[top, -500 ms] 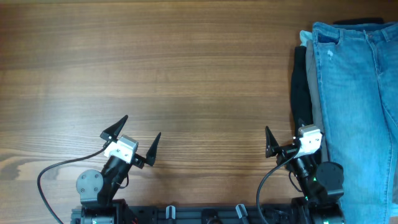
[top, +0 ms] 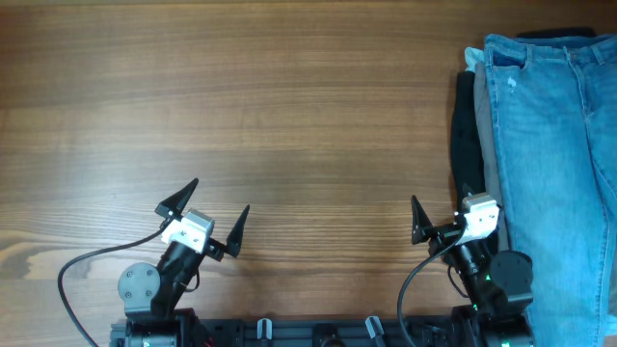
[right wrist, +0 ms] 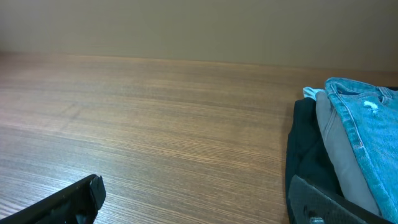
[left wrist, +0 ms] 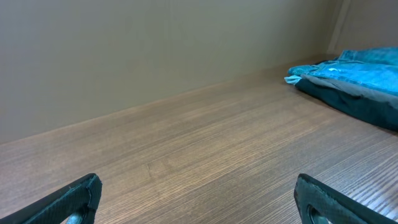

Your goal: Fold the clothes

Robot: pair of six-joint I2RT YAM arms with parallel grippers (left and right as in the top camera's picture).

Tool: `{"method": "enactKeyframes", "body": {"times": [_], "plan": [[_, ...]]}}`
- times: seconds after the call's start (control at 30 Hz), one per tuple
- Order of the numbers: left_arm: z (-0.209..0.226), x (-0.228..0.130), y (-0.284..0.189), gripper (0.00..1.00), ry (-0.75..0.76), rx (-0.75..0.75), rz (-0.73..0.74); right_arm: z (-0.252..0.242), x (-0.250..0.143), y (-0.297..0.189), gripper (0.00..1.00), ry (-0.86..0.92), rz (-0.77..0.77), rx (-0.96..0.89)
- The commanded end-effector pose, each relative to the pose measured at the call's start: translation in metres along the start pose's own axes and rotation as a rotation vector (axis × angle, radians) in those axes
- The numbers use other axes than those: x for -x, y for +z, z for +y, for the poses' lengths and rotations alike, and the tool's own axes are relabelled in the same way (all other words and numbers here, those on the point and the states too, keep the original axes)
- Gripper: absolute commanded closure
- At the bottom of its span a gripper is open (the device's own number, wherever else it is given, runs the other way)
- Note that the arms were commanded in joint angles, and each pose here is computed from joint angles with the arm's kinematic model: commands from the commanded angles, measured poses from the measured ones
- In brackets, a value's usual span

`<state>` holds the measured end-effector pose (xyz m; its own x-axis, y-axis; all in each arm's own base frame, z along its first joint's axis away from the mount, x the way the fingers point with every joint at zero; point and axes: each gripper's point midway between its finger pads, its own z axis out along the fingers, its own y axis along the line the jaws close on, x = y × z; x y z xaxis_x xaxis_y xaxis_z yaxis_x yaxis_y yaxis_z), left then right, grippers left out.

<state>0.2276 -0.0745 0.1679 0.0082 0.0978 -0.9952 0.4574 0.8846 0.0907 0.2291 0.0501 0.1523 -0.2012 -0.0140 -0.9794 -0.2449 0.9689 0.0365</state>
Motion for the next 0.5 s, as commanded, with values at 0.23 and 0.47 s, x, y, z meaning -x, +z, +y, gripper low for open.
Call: {"method": "enactKeyframes", "body": {"times": [0.23, 0.47], "plan": [[-0.0036, -0.0019, 0.0004, 0.0, -0.005, -0.018, -0.003, 0.0, 0.0008, -0.0003, 0.0, -0.011, -0.005, -0.002], [-0.0036, -0.0019, 0.0004, 0.0, -0.005, -0.018, -0.003, 0.0, 0.0008, -0.0003, 0.0, -0.011, -0.005, -0.002]]}}
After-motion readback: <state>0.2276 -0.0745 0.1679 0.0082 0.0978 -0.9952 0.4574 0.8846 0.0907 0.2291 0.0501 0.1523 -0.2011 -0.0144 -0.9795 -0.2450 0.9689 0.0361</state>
